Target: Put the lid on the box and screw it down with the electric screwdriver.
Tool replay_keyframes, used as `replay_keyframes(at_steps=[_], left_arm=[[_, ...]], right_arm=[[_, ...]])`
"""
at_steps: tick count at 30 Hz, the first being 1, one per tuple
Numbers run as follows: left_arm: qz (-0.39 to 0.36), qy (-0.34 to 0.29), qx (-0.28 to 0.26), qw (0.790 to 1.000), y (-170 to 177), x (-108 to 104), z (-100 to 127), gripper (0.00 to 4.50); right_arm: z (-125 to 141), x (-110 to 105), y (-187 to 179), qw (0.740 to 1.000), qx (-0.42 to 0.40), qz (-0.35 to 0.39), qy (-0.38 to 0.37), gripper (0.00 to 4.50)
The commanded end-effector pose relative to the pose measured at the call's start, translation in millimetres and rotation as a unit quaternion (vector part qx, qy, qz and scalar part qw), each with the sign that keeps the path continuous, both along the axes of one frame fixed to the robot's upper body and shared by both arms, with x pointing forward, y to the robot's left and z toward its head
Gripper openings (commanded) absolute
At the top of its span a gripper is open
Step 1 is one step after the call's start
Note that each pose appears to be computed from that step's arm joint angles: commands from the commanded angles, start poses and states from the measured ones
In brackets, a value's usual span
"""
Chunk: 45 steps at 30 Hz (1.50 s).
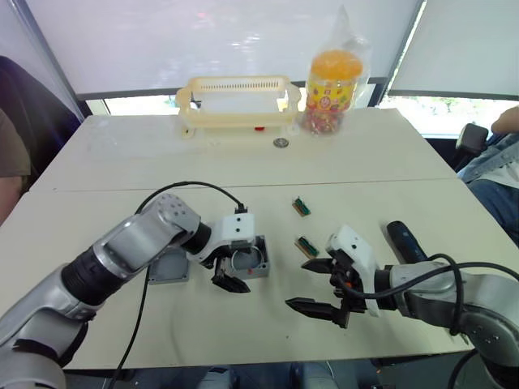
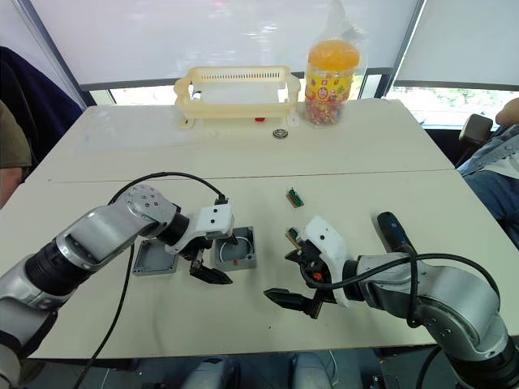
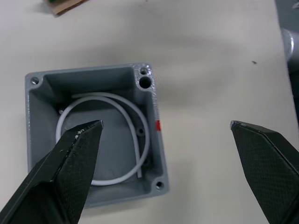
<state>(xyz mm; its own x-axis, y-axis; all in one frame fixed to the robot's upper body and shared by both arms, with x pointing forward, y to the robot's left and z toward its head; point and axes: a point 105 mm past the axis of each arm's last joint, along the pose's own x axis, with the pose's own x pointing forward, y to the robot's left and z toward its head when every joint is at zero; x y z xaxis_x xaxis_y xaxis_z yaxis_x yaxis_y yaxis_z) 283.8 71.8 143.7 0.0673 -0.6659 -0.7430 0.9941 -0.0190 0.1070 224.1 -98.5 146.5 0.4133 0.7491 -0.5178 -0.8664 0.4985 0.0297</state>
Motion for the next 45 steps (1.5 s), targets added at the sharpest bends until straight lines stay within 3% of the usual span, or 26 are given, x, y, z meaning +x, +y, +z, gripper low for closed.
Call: replay_keyframes(at_steps=[1, 5, 9, 10, 15, 23, 35, 45], left_arm=[[-0.008, -0.005, 0.004, 1.000, -3, 1, -4, 3.98], [-0.015, -0.006, 0.014, 1.000, -6, 1, -13, 2.31], [-0.010, -0.019, 0.015, 1.000, -10, 8, -16, 0.21], [-0.009, -0.019, 0.014, 1.000, -10, 9, -15, 0.04], [-0.011, -0.017, 0.009, 1.000, -11, 11, -12, 0.04], [-0.120, -0.039, -0.002, 0.992, -8, 2, -14, 0.04], [-0.202, -0.069, -0.003, 0.977, -14, 2, -21, 0.04], [-0.246, -0.036, 0.006, 0.969, -11, 10, -13, 0.04]], right_arm=[[11, 2, 1, 0.999, 0.008, -0.001, -0.035, 4.50], [12, 7, 0, 0.999, 0.009, -0.008, -0.041, 4.50], [12, 9, 2, 0.999, 0.010, -0.010, -0.044, 4.50], [13, 9, 2, 0.999, 0.011, -0.010, -0.045, 4.50], [14, 11, 1, 0.999, 0.011, -0.015, -0.047, 4.50], [16, 12, -2, 0.999, 0.008, -0.020, -0.049, 4.50], [14, 13, -1, 0.999, 0.005, -0.023, -0.049, 4.50], [11, 12, -1, 0.998, 0.007, -0.029, -0.048, 4.50]])
